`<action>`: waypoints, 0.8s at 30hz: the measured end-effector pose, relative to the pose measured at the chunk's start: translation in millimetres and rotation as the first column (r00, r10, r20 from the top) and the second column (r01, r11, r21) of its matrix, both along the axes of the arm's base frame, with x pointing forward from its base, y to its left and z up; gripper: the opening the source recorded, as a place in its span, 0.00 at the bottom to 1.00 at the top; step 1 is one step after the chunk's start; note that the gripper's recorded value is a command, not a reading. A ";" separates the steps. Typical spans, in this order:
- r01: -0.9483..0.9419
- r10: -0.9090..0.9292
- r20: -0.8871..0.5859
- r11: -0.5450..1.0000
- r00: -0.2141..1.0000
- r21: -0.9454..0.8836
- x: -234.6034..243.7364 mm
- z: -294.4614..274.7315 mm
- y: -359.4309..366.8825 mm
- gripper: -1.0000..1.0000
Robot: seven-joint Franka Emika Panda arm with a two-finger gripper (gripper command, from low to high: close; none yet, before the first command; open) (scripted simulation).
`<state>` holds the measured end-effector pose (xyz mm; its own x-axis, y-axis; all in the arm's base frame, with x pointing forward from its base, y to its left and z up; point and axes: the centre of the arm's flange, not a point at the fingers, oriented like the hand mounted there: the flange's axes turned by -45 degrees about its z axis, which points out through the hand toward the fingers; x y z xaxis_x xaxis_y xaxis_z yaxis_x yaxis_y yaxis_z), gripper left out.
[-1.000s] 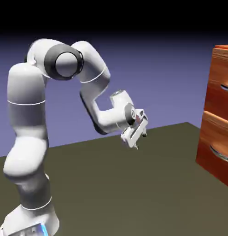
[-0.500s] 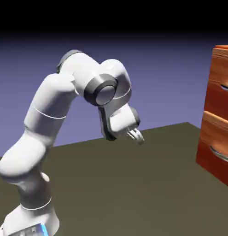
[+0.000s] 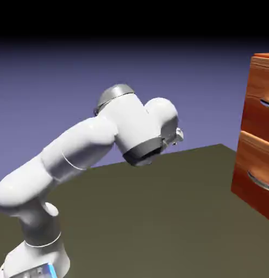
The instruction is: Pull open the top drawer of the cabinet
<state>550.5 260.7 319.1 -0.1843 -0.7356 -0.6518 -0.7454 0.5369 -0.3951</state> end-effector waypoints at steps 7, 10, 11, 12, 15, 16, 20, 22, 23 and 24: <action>-0.092 0.131 0.314 0.986 0.940 -0.136 43.6 53.2 -40.7 0.50; -0.070 0.158 0.435 0.975 0.887 -0.212 63.4 76.8 -69.9 0.50; -0.054 0.164 0.472 0.970 0.866 -0.238 69.9 84.5 -81.2 0.50; -0.035 0.169 0.506 0.964 0.846 -0.264 76.3 92.1 -93.5 0.50; 0.045 0.179 0.597 0.939 0.782 -0.341 94.6 113.6 -135.2 0.50; 0.078 0.181 0.623 0.927 0.761 -0.366 100.3 120.3 -150.7 0.50; 0.234 0.186 0.701 0.858 0.688 -0.457 119.6 143.2 -221.1 0.50; 0.319 0.186 0.727 0.807 0.661 -0.497 126.6 151.9 -260.8 0.50; 0.362 0.186 0.737 0.777 0.650 -0.515 129.4 155.4 -281.7 0.50; 0.404 0.185 0.744 0.743 0.642 -0.533 131.5 158.3 -303.3 0.50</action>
<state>682.0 -42.6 477.5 0.0095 -0.9999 -0.0072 -0.0041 0.0071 -1.0000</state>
